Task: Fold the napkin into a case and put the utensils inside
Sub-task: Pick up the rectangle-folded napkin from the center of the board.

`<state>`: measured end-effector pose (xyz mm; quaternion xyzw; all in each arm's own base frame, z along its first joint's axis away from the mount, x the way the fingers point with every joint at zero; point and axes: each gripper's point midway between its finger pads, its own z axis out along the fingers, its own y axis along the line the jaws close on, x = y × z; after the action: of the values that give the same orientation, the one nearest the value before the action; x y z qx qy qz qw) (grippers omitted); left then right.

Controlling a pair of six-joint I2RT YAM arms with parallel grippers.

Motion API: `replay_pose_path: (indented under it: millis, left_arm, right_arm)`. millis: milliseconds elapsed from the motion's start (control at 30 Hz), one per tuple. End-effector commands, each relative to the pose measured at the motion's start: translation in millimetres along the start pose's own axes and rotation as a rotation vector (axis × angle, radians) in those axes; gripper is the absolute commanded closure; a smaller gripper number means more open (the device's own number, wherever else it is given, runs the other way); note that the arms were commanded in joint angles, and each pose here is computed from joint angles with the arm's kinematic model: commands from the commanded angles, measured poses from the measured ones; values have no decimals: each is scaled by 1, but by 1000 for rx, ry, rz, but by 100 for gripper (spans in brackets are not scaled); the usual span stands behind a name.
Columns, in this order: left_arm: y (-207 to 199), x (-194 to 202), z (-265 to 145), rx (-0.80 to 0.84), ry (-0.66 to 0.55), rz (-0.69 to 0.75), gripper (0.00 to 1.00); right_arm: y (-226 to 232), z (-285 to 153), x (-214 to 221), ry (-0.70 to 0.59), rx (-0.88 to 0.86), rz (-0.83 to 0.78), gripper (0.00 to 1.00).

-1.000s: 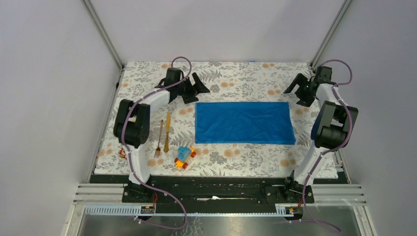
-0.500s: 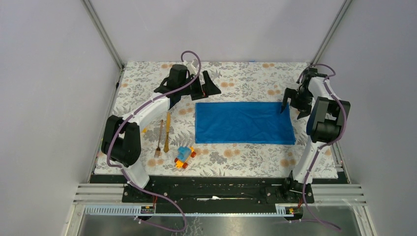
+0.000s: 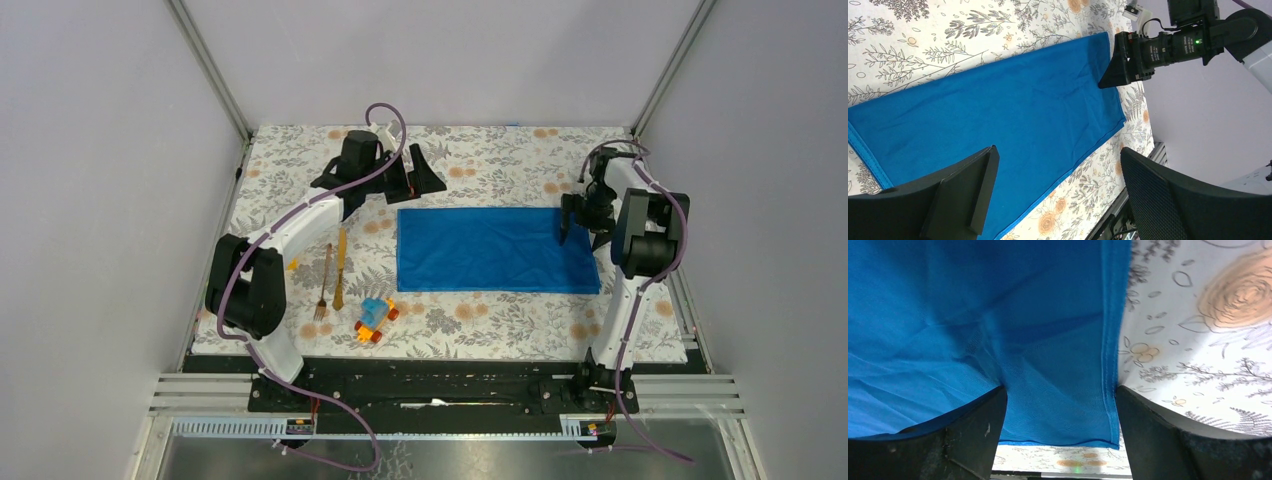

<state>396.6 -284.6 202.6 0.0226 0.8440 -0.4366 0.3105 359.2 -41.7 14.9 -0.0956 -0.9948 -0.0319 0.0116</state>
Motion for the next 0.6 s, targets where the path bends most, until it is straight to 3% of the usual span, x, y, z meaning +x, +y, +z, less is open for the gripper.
replay_pose_path:
  millis: [0,133,267,400,567]
  left_arm:
    - [-19,-20,-7,55,-53,48,4]
    - [-17,-19,-5,56,-48,44,3]
    - [-17,-19,-6,56,-48,44,4]
    - [-17,-19,-5,56,-47,45,3]
    - [-17,-18,-5,59,-43,44,3]
  right_arm:
    - [2,10,-3,-12,31,-26,15]
    - [3,27,0,2,99,-66,15]
    - [9,41,5,4,86,-79,25]
    - [6,48,11,-8,93,-113,41]
    - [-4,42,9,-71,134,-178,70]
